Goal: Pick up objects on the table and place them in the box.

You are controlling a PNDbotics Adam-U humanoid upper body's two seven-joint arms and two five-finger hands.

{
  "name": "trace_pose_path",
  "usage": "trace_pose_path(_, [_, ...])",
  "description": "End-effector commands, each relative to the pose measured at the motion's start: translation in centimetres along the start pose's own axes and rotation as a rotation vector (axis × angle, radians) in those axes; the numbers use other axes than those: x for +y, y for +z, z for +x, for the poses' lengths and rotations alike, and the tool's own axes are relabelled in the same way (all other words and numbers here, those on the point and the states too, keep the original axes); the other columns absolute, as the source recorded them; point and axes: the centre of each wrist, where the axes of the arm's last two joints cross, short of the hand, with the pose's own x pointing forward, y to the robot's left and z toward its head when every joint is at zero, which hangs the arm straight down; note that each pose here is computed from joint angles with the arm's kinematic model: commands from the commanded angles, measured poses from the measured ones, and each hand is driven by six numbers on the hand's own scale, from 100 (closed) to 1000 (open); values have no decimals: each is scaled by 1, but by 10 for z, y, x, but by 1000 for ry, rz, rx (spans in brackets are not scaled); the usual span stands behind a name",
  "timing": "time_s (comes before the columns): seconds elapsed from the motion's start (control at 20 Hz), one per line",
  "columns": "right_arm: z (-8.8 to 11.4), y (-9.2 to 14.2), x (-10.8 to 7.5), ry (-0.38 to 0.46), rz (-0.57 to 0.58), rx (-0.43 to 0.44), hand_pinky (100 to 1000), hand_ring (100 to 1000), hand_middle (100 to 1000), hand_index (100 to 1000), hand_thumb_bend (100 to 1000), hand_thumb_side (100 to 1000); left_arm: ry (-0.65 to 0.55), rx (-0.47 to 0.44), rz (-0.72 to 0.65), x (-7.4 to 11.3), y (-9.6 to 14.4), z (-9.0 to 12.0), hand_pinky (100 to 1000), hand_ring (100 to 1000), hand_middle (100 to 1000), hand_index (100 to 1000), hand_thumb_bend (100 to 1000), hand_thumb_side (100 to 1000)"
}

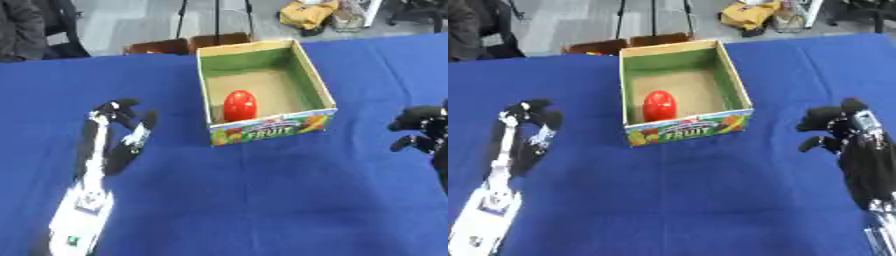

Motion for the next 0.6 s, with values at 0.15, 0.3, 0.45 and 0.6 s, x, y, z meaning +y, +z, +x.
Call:
trace_pose_path(0.15, [6,-2,-1,14,15,-22,468,649,592,674,100,965,98,-33,36,3,10,9,720,475,518,738,664,913])
trace_pose_path(0.3, [6,-2,-1,15,14,-22,468,648,592,674,100,965,144,-22,33,4,12,7,720,475,518,739,665,916])
trace_pose_path(0.45, [6,-2,-1,14,12,-21,468,649,592,674,100,967,189,-15,29,7,13,6,720,475,517,738,666,917])
trace_pose_path(0.6, [6,-2,-1,15,12,-21,467,649,592,674,100,967,233,-9,24,9,13,5,720,475,517,739,665,919])
